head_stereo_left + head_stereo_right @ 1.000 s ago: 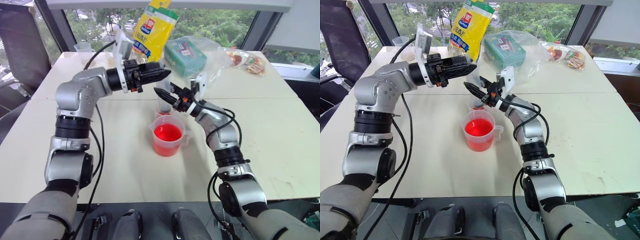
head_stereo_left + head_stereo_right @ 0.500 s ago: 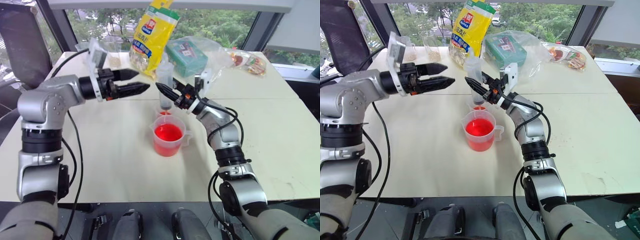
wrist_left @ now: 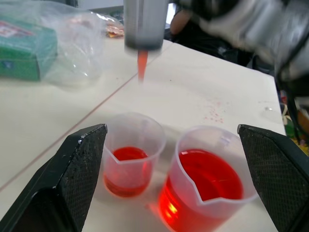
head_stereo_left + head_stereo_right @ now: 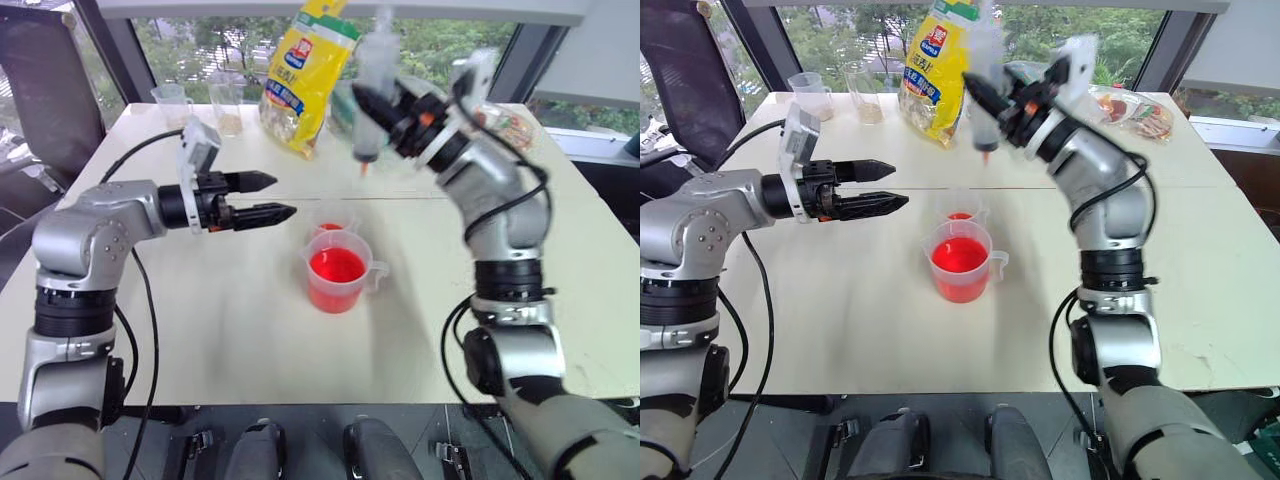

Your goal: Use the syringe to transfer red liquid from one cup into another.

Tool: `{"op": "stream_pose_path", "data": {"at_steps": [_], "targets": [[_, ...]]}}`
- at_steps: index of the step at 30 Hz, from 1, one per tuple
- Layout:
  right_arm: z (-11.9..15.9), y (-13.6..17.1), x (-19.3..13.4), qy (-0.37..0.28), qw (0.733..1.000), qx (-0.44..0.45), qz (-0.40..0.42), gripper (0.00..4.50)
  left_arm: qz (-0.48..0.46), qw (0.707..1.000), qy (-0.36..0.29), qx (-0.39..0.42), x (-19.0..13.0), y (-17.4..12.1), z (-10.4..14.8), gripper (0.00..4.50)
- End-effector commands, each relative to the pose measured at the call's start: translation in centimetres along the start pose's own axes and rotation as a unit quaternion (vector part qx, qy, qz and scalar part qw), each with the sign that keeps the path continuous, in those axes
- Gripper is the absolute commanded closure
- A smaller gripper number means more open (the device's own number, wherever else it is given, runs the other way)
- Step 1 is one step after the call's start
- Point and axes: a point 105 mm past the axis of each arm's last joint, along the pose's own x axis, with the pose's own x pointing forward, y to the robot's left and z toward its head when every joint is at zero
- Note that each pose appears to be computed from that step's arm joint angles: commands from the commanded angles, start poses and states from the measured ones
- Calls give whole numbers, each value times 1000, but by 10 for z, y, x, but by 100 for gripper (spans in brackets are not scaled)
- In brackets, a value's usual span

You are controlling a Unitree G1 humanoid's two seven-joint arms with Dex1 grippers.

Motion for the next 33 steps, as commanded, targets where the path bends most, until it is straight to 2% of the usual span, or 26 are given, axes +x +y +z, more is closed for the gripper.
{"op": "stream_pose_path", "data": {"at_steps": [1,4,8,12,15,19,26,32,33], "targets": [[7,-16,-14,91,994,31,-42,315,-17,999,-24,19,-3,-10,13,4],[-5,-30,-31,189,977,46,-88,315,-21,999,-28,15,-2,-13,12,4],[-37,-52,-70,349,919,72,-166,315,-20,999,-19,17,-3,-15,6,4],[-63,-67,-103,449,862,90,-217,315,-24,999,-10,19,-4,-19,1,4],[-81,-73,-121,496,833,82,-232,315,-26,999,-3,23,-5,-21,-2,4],[-103,-81,-138,525,810,86,-245,315,-27,999,2,27,-6,-22,-3,4],[-126,-86,-153,542,797,81,-254,315,-31,999,13,31,-9,-26,-7,4],[-123,-84,-154,533,806,83,-243,6,-36,999,16,31,-11,-28,-8,0],[-120,-82,-154,530,810,80,-237,2,-37,999,16,31,-11,-29,-8,0]]}}
